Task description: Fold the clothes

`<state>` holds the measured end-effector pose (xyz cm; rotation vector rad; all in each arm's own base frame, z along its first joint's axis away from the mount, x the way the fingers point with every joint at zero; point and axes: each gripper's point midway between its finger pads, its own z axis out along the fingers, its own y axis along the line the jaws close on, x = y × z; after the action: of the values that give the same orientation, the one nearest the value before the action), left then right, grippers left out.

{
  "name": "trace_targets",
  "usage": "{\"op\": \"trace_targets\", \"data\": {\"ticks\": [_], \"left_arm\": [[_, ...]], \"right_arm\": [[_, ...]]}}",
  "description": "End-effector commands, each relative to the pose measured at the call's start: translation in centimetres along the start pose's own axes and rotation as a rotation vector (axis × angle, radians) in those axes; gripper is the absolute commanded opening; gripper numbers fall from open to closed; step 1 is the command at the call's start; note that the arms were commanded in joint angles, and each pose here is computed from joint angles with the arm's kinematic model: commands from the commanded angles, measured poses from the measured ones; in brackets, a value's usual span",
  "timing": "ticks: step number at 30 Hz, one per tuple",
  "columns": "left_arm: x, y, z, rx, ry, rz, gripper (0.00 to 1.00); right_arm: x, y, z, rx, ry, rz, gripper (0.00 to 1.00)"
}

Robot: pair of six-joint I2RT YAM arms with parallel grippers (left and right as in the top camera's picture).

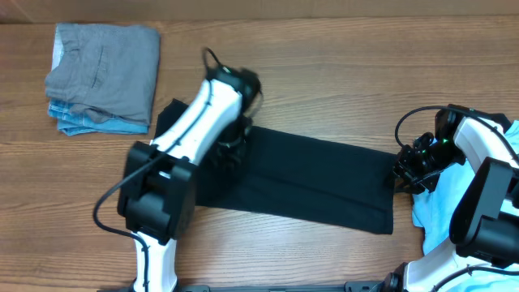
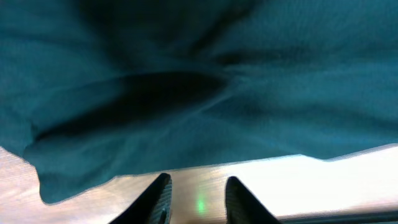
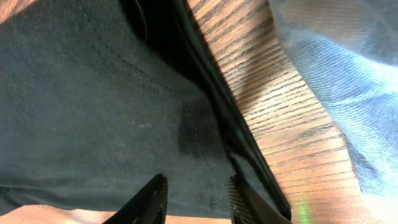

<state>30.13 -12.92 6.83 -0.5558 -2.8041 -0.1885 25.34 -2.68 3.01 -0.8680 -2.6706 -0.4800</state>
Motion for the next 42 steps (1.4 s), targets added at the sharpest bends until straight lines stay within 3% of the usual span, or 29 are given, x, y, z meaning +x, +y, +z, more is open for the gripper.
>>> {"op": "trace_targets", "data": {"ticks": [1, 4, 10, 14, 18, 21, 26, 30, 37, 42], "left_arm": [[0.8, 1.3, 2.4, -0.137, 0.016, -0.004, 0.32], [-0.6, 2.4, 3.3, -0.188, -0.037, -0.012, 0.31], [-2.4, 2.8, 3.6, -0.212, -0.109, 0.033, 0.40], [-1.1, 2.6, 5.6, -0.206, -0.058, 0.042, 0.42], [0.4, 2.5, 7.2, -0.199, -0.006, 0.046, 0.33], [0.2, 2.6, 6.8, -0.203, -0.016, 0.032, 0.15], [0.2, 2.7, 4.2, -0.205, -0.009, -0.006, 0.05], [0.6, 0.3, 1.4, -0.057, 0.011, 0.019, 0.05], [3.2, -2.3, 0.8, 0.102, 0.117, 0.039, 0.05], [4.1, -3.1, 0.7, 0.143, 0.155, 0.042, 0.08]], "right_arm": [[-0.6, 0.9, -1.2, -0.023, -0.048, -0.029, 0.37], [-0.7, 0.9, -1.2, -0.024, -0.052, -0.030, 0.37], [-0.6, 0.9, -1.2, -0.024, -0.050, -0.030, 0.37], [-0.6, 0.9, -1.2, -0.024, -0.051, -0.030, 0.36], [-0.6, 0.9, -1.2, -0.024, -0.051, -0.031, 0.37], [-0.6, 0.9, -1.2, -0.023, -0.051, -0.030, 0.37], [-0.5, 0.9, -1.2, -0.022, -0.047, -0.029, 0.37], [-0.6, 0.8, -1.2, -0.020, -0.048, -0.029, 0.37], [-0.6, 0.8, -1.2, -0.019, -0.048, -0.029, 0.37], [-0.6, 0.8, -1.2, -0.019, -0.048, -0.029, 0.37]]}}
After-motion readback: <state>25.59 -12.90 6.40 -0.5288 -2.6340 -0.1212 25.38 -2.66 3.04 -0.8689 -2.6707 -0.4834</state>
